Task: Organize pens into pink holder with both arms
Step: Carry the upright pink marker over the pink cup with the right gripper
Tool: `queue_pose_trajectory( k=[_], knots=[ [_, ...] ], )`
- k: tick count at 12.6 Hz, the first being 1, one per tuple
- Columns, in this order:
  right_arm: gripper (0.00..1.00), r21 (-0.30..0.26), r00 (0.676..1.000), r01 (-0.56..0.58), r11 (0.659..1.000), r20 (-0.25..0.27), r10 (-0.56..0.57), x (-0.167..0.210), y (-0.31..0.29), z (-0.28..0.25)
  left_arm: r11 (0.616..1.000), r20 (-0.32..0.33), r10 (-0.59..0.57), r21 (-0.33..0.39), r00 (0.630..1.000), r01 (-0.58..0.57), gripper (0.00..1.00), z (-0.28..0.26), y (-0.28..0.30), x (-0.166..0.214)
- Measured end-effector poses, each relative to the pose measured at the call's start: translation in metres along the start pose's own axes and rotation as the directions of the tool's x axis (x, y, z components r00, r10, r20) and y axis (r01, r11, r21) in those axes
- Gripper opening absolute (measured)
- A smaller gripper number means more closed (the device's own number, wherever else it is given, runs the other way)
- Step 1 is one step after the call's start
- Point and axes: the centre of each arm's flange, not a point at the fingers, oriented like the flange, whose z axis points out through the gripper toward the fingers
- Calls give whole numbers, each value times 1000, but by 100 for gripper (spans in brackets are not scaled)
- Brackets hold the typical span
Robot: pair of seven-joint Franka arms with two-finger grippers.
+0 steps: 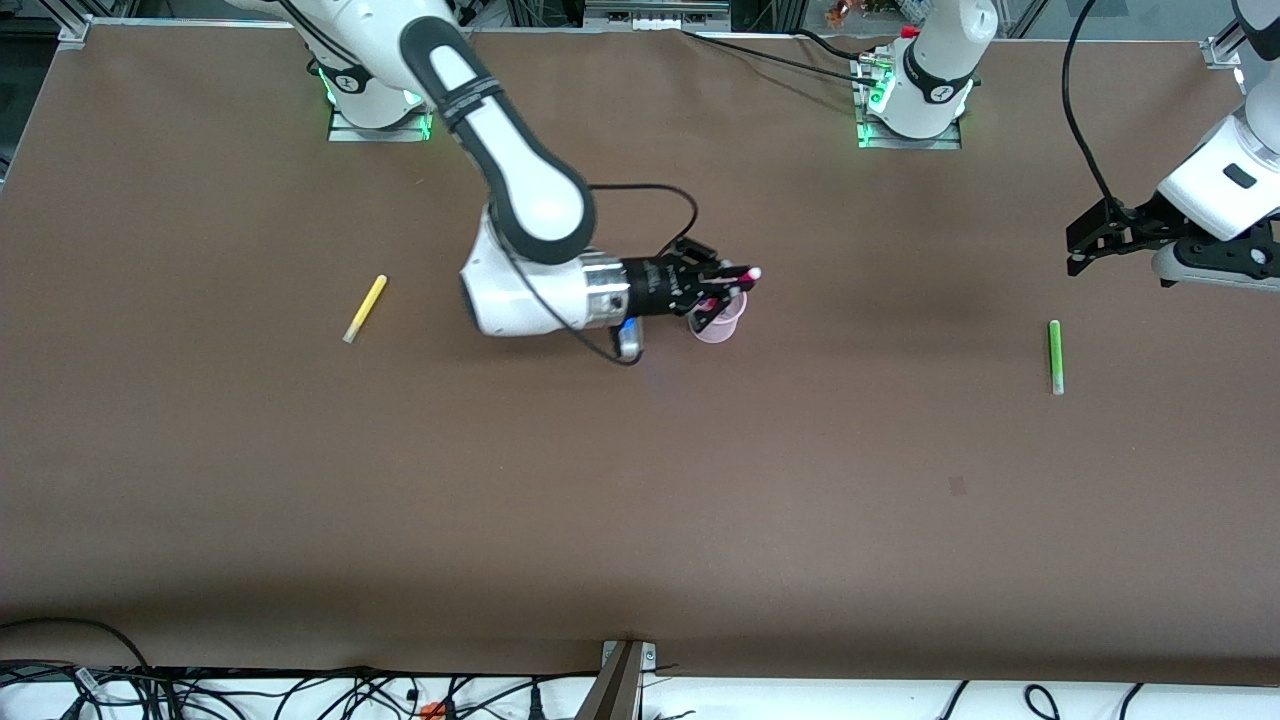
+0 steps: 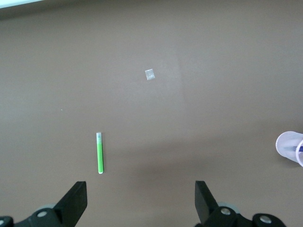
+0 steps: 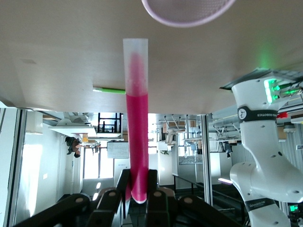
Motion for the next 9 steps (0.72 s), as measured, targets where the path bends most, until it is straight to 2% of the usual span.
queue_pose_trajectory(
  k=[4, 9],
  knots=[
    [17, 17, 1000, -1, 1000, -27, 1, 1, 17, 32, 1000, 3, -8, -19, 1000, 8, 100, 4, -2, 0],
    [17, 3, 998, -17, 1000, -63, 17, 54, 19, 45, 1000, 2, -4, -20, 1000, 4, 100, 3, 1, 0]
  ],
)
